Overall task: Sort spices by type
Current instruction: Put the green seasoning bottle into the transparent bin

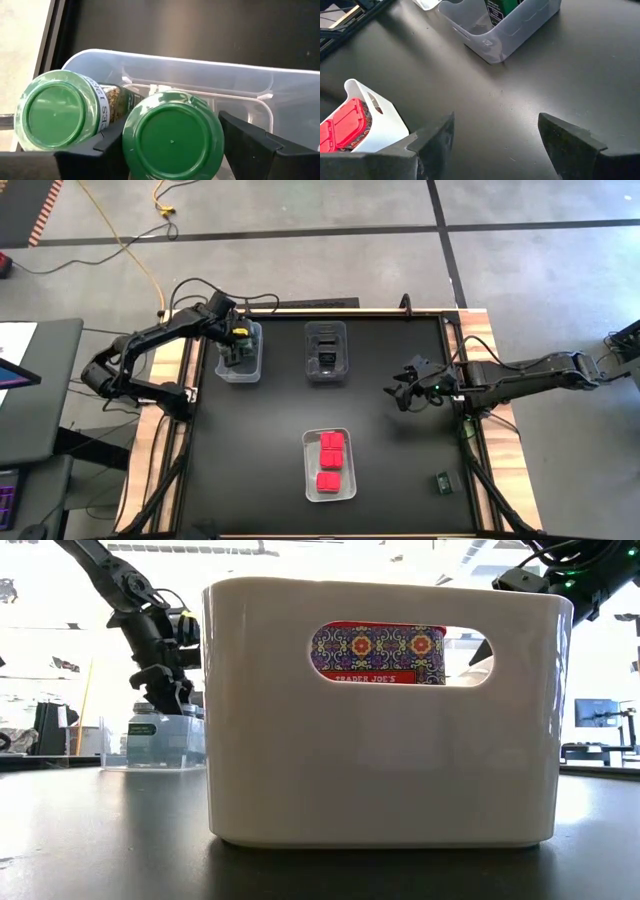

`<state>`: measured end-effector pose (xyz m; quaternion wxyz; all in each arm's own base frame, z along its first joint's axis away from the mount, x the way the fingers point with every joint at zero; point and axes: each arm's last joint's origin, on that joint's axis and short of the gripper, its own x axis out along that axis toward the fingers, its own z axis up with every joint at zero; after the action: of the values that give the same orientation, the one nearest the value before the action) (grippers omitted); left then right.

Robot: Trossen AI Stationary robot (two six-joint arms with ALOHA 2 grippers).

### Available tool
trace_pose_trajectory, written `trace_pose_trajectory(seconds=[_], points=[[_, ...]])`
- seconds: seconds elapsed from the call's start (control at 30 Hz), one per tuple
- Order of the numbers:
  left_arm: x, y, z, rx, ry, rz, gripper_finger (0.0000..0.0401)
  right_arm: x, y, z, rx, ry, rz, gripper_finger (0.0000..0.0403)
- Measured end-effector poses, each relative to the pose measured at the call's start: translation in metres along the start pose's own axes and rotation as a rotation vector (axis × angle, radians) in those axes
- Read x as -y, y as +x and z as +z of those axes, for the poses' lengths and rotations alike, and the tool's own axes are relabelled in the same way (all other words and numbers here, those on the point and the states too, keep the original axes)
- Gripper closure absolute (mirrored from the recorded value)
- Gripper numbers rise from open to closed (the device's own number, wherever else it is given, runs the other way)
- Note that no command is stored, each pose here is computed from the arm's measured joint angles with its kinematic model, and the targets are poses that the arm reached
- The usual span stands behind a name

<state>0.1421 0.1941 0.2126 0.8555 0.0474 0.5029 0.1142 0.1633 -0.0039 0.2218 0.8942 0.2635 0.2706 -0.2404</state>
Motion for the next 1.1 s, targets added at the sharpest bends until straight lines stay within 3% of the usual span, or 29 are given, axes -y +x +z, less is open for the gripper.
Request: trace_pose_trajectory(seconds=[0.67,1.1], points=[[0.001,-0.001,0.001,0.021,-0.002,-0.018,0.0142,0.000,0.000,0.000,0.000,0.000,0.000,0.0090],[0.008,-0.040,0.006,0.107,0.032,0.121,0.0142,0.000,0.000,0.000,0.000,0.000,0.000,0.0090]])
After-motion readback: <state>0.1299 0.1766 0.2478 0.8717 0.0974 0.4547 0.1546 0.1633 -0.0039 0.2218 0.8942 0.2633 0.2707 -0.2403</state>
